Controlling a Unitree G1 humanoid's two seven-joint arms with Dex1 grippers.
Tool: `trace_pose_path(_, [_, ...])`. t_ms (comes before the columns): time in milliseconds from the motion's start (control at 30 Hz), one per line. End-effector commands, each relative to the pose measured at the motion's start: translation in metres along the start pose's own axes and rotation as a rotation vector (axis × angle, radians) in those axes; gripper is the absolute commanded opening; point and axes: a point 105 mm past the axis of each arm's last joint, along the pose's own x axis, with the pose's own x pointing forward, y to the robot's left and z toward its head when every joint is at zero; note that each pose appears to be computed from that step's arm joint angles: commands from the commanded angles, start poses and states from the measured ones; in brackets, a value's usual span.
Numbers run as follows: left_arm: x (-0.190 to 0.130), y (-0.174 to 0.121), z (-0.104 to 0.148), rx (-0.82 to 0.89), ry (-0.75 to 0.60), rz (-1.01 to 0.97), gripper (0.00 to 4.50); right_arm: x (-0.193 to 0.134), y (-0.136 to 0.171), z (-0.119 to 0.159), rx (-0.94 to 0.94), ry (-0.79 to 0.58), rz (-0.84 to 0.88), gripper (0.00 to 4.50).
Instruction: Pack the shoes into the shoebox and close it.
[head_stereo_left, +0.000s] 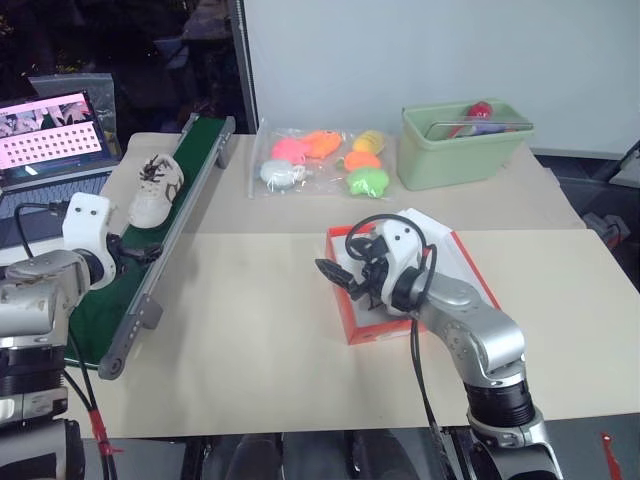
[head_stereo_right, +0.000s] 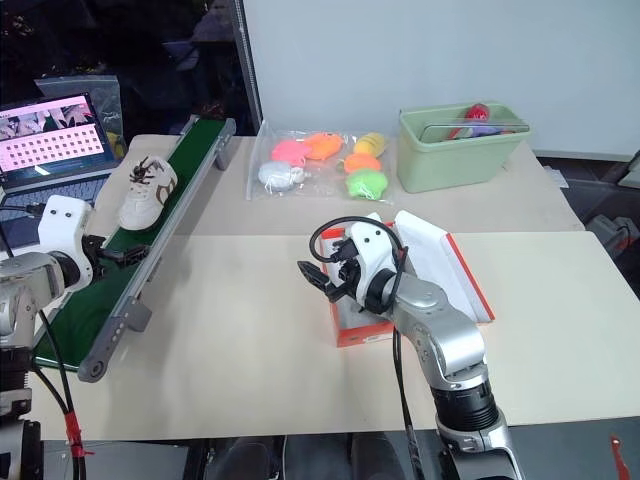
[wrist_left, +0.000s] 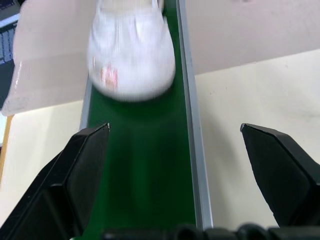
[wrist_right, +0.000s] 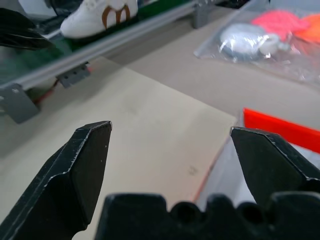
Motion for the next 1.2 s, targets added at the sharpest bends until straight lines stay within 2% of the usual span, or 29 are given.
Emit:
trace_pose_path(33, [-0.006, 0.014, 0.013, 0.024, -0.037, 0.059, 4.50, -0.004, 0.006, 0.010, -0.019, -0.039, 0.019, 4.47])
trace_pose_path(133, [-0.007, 0.020, 0.016, 0.013, -0.048, 0.084, 4.50, -0.004, 0.006, 0.011, -0.017, -0.039, 0.020, 4.47])
trace_pose_path(267, [-0.005, 0.027, 0.007, 0.009, -0.020, 0.119, 4.50, -0.004, 0.006, 0.013, -0.014, -0.041, 0.022, 4.47])
trace_pose_path(433, [0.004, 0.014, -0.029, -0.026, 0.091, 0.073, 4.50, -0.005, 0.006, 0.017, -0.008, -0.051, 0.026, 4.47])
trace_pose_path(533, [0.005, 0.007, -0.027, -0.004, 0.078, 0.060, 3.80, -0.007, 0.004, 0.022, -0.006, -0.060, 0.022, 4.50])
trace_pose_path(633, [0.005, 0.005, -0.009, -0.012, 0.023, 0.052, 2.76, -0.008, 0.000, 0.030, -0.005, -0.084, 0.010, 4.50])
trace_pose_path(767, [0.007, 0.006, -0.004, -0.006, 0.015, 0.056, 1.47, -0.006, -0.001, 0.030, 0.006, -0.091, 0.002, 4.50])
trace_pose_path(1000, [0.011, 0.006, -0.001, -0.017, 0.006, 0.073, 1.47, -0.005, -0.001, 0.031, 0.011, -0.093, -0.004, 4.50])
trace_pose_path(1133, [0.015, -0.003, 0.013, 0.004, -0.055, 0.082, 1.47, -0.006, -0.003, 0.030, 0.015, -0.091, -0.013, 4.50])
trace_pose_path(1200, [0.016, -0.003, 0.030, 0.031, -0.138, 0.140, 1.47, -0.005, -0.004, 0.030, 0.026, -0.094, -0.016, 4.50])
